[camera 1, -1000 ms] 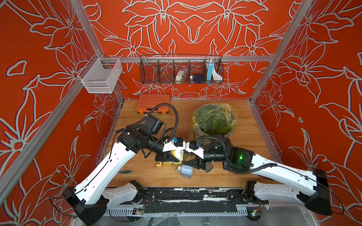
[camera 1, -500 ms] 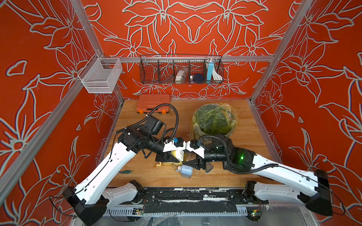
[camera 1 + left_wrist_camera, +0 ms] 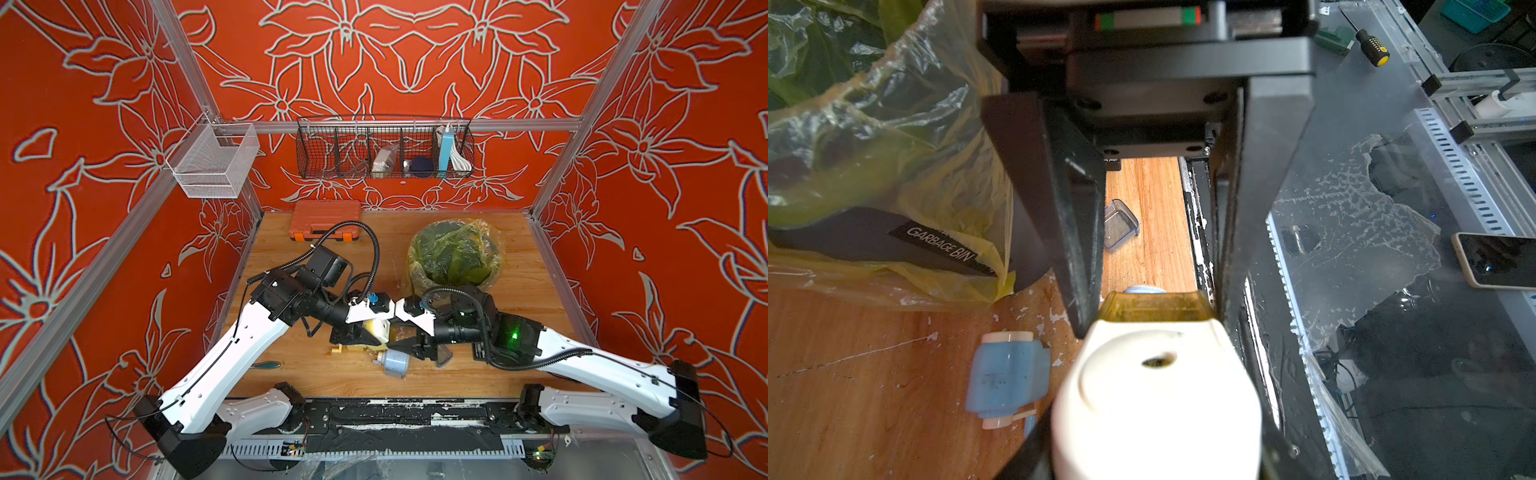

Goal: Take out the pencil sharpener tray and clean the shavings
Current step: Open the container of the pencil sharpener, then pour the shavings into the trash bin.

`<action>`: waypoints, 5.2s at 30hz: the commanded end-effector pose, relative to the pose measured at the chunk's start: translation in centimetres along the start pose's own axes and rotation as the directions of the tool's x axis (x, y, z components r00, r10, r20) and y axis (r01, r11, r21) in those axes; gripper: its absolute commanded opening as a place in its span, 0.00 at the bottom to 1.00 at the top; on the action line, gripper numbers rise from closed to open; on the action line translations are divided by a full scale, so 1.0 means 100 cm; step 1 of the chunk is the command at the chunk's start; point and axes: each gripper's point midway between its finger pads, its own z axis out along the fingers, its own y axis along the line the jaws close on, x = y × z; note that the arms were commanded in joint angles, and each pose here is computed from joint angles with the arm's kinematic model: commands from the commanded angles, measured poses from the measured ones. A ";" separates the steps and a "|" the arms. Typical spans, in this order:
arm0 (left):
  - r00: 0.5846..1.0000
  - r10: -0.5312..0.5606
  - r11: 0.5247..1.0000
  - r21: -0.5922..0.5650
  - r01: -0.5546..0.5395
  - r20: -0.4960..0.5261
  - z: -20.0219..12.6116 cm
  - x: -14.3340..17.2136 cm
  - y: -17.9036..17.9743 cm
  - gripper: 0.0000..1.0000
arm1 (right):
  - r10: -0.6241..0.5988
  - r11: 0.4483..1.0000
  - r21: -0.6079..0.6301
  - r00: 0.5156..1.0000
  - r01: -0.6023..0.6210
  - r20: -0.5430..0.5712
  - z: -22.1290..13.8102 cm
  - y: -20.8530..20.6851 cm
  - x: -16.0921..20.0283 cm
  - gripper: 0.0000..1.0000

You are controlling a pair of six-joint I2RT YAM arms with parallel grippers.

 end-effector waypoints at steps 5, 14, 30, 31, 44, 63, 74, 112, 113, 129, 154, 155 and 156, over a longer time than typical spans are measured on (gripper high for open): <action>0.999 0.013 1.000 0.021 -0.014 0.030 -0.001 -0.007 -0.006 0.00 | 0.003 1.000 -0.007 1.000 -0.003 0.023 0.000 0.001 -0.007 0.55; 1.000 0.012 1.000 0.023 -0.013 0.028 0.000 -0.006 -0.006 0.00 | 0.007 1.000 -0.008 1.000 -0.007 0.009 0.000 0.001 -0.002 0.61; 1.000 0.011 1.000 0.024 -0.011 0.027 0.001 -0.005 -0.005 0.00 | 0.025 0.999 -0.027 1.000 -0.025 -0.008 0.003 0.003 0.005 0.67; 1.000 0.008 1.000 0.025 -0.009 0.027 0.001 -0.005 -0.005 0.00 | 0.025 0.999 -0.028 1.000 -0.025 -0.007 0.003 0.004 0.005 0.68; 0.999 0.000 1.000 0.028 -0.001 0.032 0.002 -0.005 -0.005 0.00 | 0.042 0.999 -0.016 0.999 -0.042 -0.005 0.005 0.002 0.008 0.59; 1.000 -0.001 0.998 0.061 0.002 -0.002 0.006 0.004 -0.018 0.00 | 0.050 0.990 0.132 0.996 -0.058 0.067 -0.018 -0.015 -0.007 0.00; 0.993 -0.001 0.993 0.120 0.016 -0.121 0.019 0.027 -0.031 0.00 | 0.033 0.992 0.116 0.997 -0.041 0.071 -0.034 -0.006 -0.008 0.00; 0.990 0.023 0.999 -0.021 -0.026 -0.138 0.005 0.030 0.004 0.00 | 0.596 0.456 0.552 0.700 -0.698 0.393 -0.194 -0.088 -0.091 0.00; 0.990 0.022 0.999 -0.020 -0.025 -0.136 0.005 0.030 0.004 0.00 | 0.659 0.407 0.496 0.623 -0.767 0.422 -0.192 -0.088 -0.092 0.00; 0.995 0.026 0.999 -0.037 -0.030 -0.091 0.003 0.029 -0.006 0.00 | 0.722 -0.405 -0.398 -0.555 -0.823 0.413 -0.185 -0.124 -0.077 0.00; 0.996 0.018 1.000 -0.022 -0.020 -0.087 0.009 0.034 -0.006 0.00 | 0.678 -0.546 -0.474 -0.696 -0.691 0.236 -0.183 -0.150 -0.048 0.00; 0.996 0.015 1.000 -0.017 -0.017 -0.088 0.009 0.033 -0.006 0.00 | 0.714 -0.471 -0.513 -0.651 -0.718 0.256 -0.188 -0.149 -0.068 0.00; 0.996 0.006 1.000 -0.007 -0.007 -0.094 0.008 0.032 -0.008 0.00 | 0.722 -0.435 -0.488 -0.617 -0.757 0.313 -0.195 -0.145 -0.074 0.00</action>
